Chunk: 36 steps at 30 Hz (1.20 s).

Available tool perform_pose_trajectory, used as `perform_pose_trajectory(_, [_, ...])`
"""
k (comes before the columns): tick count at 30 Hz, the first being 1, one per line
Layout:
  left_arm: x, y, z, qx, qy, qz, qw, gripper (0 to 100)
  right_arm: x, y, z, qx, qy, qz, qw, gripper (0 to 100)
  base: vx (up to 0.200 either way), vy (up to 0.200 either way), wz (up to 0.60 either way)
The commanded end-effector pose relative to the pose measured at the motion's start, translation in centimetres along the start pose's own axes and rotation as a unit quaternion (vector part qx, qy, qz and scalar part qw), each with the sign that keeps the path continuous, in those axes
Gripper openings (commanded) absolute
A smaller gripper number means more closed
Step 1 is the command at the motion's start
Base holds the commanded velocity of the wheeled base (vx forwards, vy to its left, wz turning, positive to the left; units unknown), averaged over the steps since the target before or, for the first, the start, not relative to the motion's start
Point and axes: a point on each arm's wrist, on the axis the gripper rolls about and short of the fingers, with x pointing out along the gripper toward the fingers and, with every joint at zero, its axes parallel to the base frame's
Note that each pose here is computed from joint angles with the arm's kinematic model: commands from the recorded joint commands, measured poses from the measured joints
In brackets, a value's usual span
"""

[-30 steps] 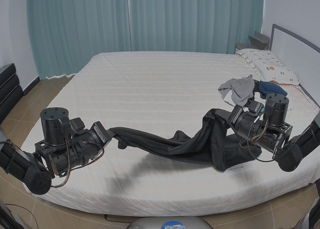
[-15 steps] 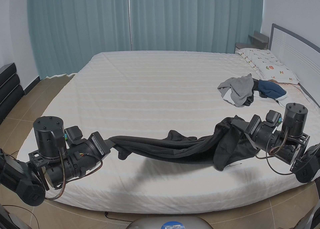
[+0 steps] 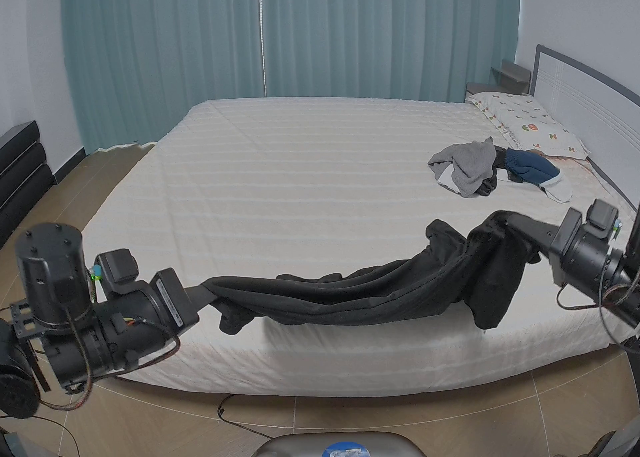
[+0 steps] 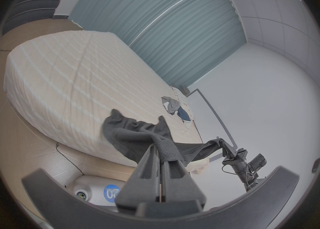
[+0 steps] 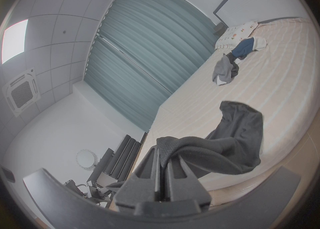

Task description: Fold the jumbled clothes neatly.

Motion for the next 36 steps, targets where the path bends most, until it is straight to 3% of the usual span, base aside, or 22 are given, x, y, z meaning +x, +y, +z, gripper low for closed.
perform_pose_trajectory(1, [-5.7,-5.5,4.6,0.005,-0.075,-0.085,0.9935,0,-5.5,6.9,6.0,-0.012,-0.087,0.093,0.9918,0,0.000,0.000,0.00])
perform_pose_trajectory(8, [-5.5,-8.6,10.0,0.022,-0.134,-0.063,0.9887,0,-4.9,12.5,13.3,-0.030,-0.177,0.129,0.9752,0,0.000,0.000,0.00])
perform_pose_trajectory(11, [-3.9,-9.1,12.0,0.018,-0.150,-0.048,0.9873,0,-2.4,13.1,15.8,-0.036,-0.190,0.113,0.9746,0,0.000,0.000,0.00])
perform_pose_trajectory(15, [-0.4,-8.3,13.0,0.011,-0.142,-0.018,0.9896,0,2.2,11.8,16.7,-0.030,-0.176,0.076,0.9810,0,0.000,0.000,0.00])
perform_pose_trajectory(22, [4.5,-5.9,14.5,-0.018,-0.138,0.028,0.9899,0,9.2,8.3,15.9,-0.022,-0.140,0.031,0.9894,0,0.000,0.000,0.00])
perform_pose_trajectory(31, [8.0,-3.3,14.9,-0.062,-0.088,0.038,0.9934,0,14.3,4.6,14.8,-0.021,-0.136,0.017,0.9904,0,0.200,0.000,0.00])
perform_pose_trajectory(36, [10.1,-1.4,15.7,-0.077,-0.087,0.059,0.9915,0,15.8,3.2,14.1,-0.018,-0.124,0.003,0.9921,0,0.200,0.000,0.00])
